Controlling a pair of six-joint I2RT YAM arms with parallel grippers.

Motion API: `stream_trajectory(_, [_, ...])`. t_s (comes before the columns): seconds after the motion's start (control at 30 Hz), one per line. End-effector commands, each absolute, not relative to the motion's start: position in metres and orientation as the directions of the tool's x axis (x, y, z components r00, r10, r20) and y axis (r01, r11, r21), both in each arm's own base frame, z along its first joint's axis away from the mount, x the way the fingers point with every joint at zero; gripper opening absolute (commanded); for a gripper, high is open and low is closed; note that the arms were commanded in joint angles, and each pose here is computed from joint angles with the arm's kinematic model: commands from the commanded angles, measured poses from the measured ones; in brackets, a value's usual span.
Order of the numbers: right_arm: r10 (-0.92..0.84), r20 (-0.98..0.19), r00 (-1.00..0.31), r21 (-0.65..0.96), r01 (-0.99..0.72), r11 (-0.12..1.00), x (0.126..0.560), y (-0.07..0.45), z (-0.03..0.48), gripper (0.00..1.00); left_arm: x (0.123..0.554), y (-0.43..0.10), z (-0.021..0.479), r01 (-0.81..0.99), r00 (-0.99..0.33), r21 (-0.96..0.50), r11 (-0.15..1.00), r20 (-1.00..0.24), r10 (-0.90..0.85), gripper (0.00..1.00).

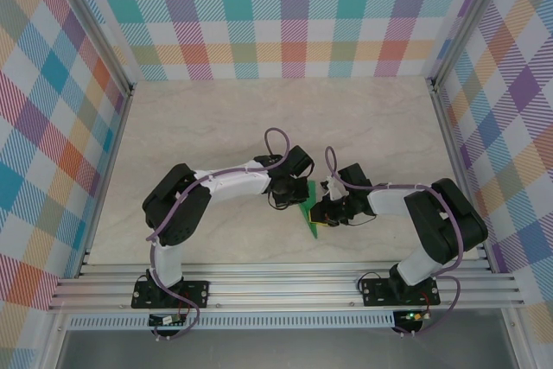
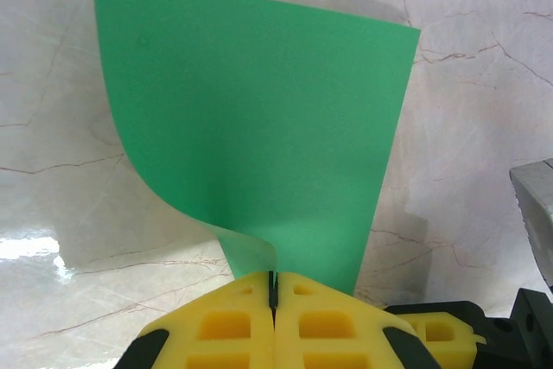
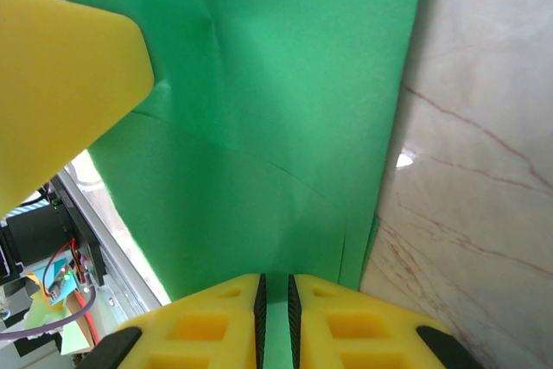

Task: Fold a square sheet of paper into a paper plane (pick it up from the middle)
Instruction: Fold the wing for the fifth time at the center of the table.

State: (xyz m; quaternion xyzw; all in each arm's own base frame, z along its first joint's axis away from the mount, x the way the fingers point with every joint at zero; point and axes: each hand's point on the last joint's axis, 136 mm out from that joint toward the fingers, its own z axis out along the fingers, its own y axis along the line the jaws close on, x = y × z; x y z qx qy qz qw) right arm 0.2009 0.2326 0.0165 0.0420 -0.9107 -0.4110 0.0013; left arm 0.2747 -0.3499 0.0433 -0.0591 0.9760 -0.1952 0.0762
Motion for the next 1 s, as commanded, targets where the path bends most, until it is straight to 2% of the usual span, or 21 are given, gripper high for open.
stream_trajectory(0.0, [-0.06,-0.074,-0.995,0.69,-0.095,0.717,0.208,0.226,-0.001,0.18,0.282,-0.341,0.052,-0.12,-0.97,-0.396,0.91,-0.148,-0.192,0.0])
stream_trajectory(0.37, [-0.048,-0.159,-0.986,0.693,-0.146,0.706,0.215,0.226,0.034,0.23,0.278,-0.346,0.046,-0.074,-0.983,-0.39,0.918,-0.124,-0.132,0.0])
stream_trajectory(0.5, [-0.049,-0.221,-0.974,0.68,-0.189,0.708,0.215,0.221,0.049,0.28,0.277,-0.347,0.046,-0.062,-0.986,-0.392,0.918,-0.12,-0.118,0.0])
stream_trajectory(0.73, [-0.072,-0.261,-0.963,0.714,-0.243,0.656,0.208,0.23,0.062,0.39,0.278,-0.352,0.049,-0.055,-0.986,-0.408,0.911,-0.119,-0.113,0.0])
stream_trajectory(0.97, [-0.099,-0.264,-0.96,0.708,-0.262,0.656,0.205,0.243,0.057,0.42,0.278,-0.354,0.052,-0.055,-0.986,-0.419,0.907,-0.121,-0.116,0.0])
